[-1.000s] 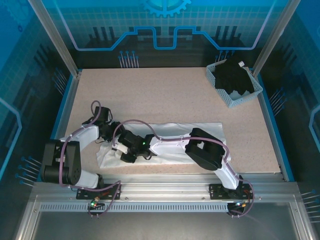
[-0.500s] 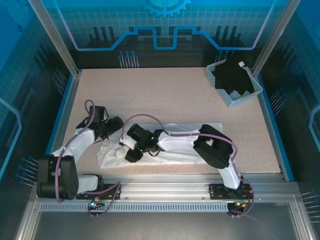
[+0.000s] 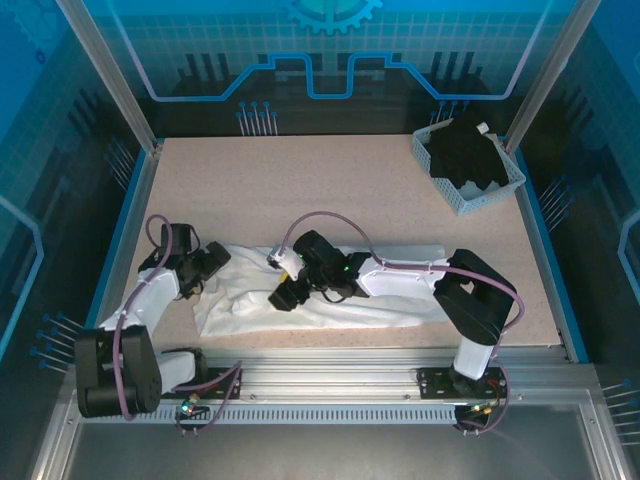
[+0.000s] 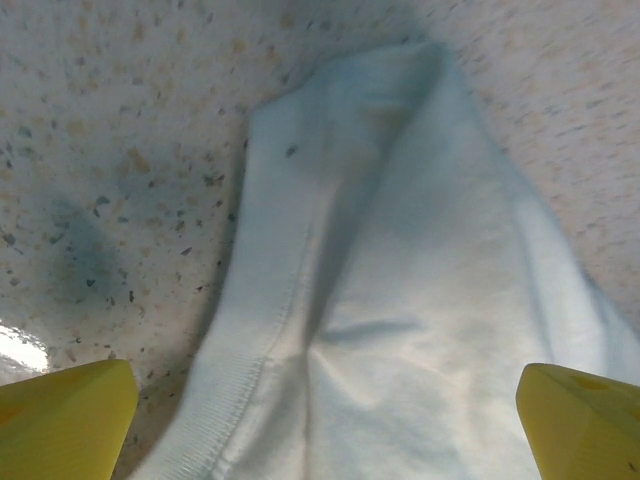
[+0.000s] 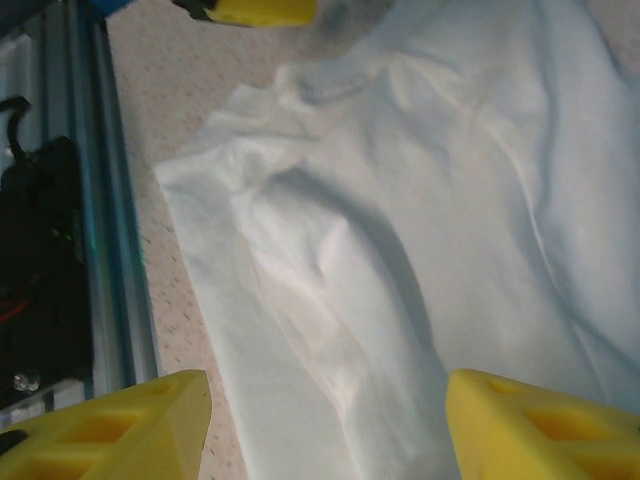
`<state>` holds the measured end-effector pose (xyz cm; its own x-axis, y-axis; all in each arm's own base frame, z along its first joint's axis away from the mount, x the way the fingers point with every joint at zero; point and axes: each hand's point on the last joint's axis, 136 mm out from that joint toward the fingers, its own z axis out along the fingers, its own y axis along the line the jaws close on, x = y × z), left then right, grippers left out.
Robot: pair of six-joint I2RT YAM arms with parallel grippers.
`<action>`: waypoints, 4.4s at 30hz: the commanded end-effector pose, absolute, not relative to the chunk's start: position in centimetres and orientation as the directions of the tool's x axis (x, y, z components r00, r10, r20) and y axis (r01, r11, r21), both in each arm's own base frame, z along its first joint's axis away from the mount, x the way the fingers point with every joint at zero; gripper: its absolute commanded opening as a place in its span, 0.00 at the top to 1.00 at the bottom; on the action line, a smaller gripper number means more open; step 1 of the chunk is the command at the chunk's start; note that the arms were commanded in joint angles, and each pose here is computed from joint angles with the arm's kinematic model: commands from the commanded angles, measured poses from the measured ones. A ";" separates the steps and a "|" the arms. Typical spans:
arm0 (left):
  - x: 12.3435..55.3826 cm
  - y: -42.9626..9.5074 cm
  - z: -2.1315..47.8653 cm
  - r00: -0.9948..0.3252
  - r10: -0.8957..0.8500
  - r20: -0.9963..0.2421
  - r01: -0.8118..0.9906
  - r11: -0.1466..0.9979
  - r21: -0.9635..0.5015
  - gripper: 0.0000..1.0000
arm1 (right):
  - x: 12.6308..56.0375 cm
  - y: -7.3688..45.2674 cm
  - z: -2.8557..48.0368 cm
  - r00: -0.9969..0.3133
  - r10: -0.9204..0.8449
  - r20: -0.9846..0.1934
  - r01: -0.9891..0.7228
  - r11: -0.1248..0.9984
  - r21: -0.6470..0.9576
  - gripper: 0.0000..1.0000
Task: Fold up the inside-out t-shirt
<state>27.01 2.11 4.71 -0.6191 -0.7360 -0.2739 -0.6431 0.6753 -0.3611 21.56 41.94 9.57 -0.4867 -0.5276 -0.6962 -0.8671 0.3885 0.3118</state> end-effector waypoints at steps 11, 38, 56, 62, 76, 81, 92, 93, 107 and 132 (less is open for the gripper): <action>24.5 -3.8 2.8 -0.751 -0.659 -0.044 -0.560 0.671 -0.486 0.07 | 22.3 40.9 11.9 -0.496 -0.456 -0.739 -0.857 0.398 0.329 0.36; 26.4 -7.6 2.8 -0.817 -0.563 -0.123 -0.412 0.720 -0.559 1.00 | 22.9 40.0 11.0 -0.523 -0.467 -0.712 -0.829 0.472 0.299 0.38; 34.5 10.1 14.4 -0.677 -0.467 -0.568 -0.598 0.799 0.055 1.00 | 28.2 26.1 13.2 -0.692 -0.240 -0.681 -0.557 0.777 0.292 0.37; 36.6 8.6 16.3 -0.744 -0.353 -0.567 -0.529 0.830 0.176 1.00 | 28.0 22.5 12.4 -0.714 -0.196 -0.672 -0.482 0.834 0.268 0.36; 33.5 -10.5 13.1 -0.897 -0.155 -0.415 -0.178 0.984 0.018 1.00 | 28.3 16.6 12.9 -0.723 -0.150 -0.674 -0.384 0.899 0.211 0.34; 32.7 -17.6 13.3 -0.926 -0.086 -0.367 -0.070 0.996 -0.057 1.00 | 28.0 15.5 13.3 -0.720 -0.131 -0.682 -0.360 0.910 0.205 0.34; 33.2 -26.6 13.2 -0.947 -0.014 -0.322 0.043 0.985 -0.170 0.99 | 27.4 14.0 10.3 -0.812 -0.028 -0.583 -0.239 0.927 0.288 0.35; 33.2 -27.2 13.0 -0.949 -0.020 -0.316 0.043 0.980 -0.192 0.98 | 27.5 14.0 10.1 -0.814 -0.025 -0.581 -0.236 0.928 0.290 0.35; 33.0 -44.2 12.3 -0.989 0.000 -0.145 0.100 0.728 -0.679 0.53 | 27.3 6.9 10.3 -0.780 0.201 -0.593 0.038 0.960 0.276 0.33; 27.7 -31.6 9.1 -0.968 -0.143 -0.205 0.046 0.706 -0.707 0.21 | 34.2 20.1 5.7 -0.831 -0.136 -0.539 -0.311 0.918 0.247 0.18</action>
<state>27.99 -28.34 7.28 -0.9684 -0.1803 -0.1725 -0.0348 0.7821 -0.6222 33.26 19.87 5.60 -0.8435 -0.1142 -0.5249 -0.2989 0.9117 0.2819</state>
